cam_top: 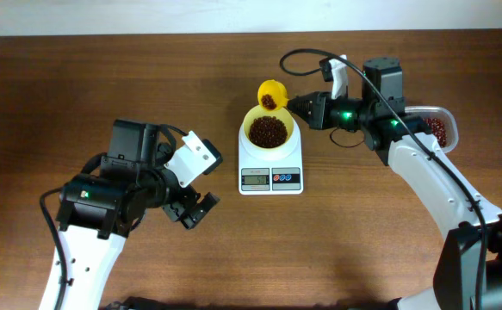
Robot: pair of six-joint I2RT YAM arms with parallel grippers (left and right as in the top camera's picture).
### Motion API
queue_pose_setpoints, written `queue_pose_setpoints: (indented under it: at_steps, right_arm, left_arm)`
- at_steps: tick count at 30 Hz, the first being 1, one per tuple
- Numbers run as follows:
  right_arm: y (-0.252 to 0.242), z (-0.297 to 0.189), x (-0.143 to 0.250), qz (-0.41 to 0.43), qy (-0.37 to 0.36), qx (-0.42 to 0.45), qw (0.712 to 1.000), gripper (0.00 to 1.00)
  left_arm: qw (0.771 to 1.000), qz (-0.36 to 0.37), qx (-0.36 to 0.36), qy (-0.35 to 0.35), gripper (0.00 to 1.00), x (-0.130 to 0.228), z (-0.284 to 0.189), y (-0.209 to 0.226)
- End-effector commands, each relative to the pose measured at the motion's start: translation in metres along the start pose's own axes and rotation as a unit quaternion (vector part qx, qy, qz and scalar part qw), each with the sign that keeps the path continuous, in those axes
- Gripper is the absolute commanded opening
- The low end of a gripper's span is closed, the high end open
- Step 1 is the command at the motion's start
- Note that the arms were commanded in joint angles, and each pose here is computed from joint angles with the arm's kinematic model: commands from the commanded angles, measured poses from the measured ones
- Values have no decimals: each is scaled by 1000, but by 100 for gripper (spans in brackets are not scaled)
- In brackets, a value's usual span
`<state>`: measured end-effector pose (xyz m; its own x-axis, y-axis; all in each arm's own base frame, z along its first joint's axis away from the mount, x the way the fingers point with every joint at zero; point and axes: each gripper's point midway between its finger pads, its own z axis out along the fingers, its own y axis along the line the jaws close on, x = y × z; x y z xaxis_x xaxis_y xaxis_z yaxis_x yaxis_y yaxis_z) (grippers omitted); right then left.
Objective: Scoop item into bowl and weigh 50g on scale
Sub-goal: 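Move the scoop with the right gripper back over the bean container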
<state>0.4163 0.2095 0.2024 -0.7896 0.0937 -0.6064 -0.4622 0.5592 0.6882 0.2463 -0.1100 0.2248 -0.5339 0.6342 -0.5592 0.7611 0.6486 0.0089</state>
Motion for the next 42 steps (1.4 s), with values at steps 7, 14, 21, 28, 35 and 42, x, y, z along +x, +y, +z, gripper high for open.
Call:
queue_pose_setpoints:
  at_steps: [7, 14, 21, 28, 35, 42]
  right_arm:
    - [-53, -68, -21, 110, -37, -12, 993, 4]
    - [-129, -155, 6, 150, -58, 77, 984, 4]
    - [-131, -232, 16, 124, -94, 172, 973, 4]
    - [-157, -291, 23, 81, -85, 397, 910, 4]
    - [-176, -265, 14, 27, -35, 484, 874, 4]
    - [-172, -261, 6, -63, 28, 591, 804, 4]
  left_arm:
    - [1000, 8, -2, -14, 99, -7, -6, 1]
    - [1000, 8, -2, -14, 99, -7, -6, 1]
    - [1000, 8, -2, -14, 99, -7, -6, 1]
    - [1000, 8, -2, -14, 99, -6, -6, 1]
    - [1000, 8, -2, -14, 99, -6, -6, 1]
    - [1000, 7, -1, -12, 99, -6, -6, 0]
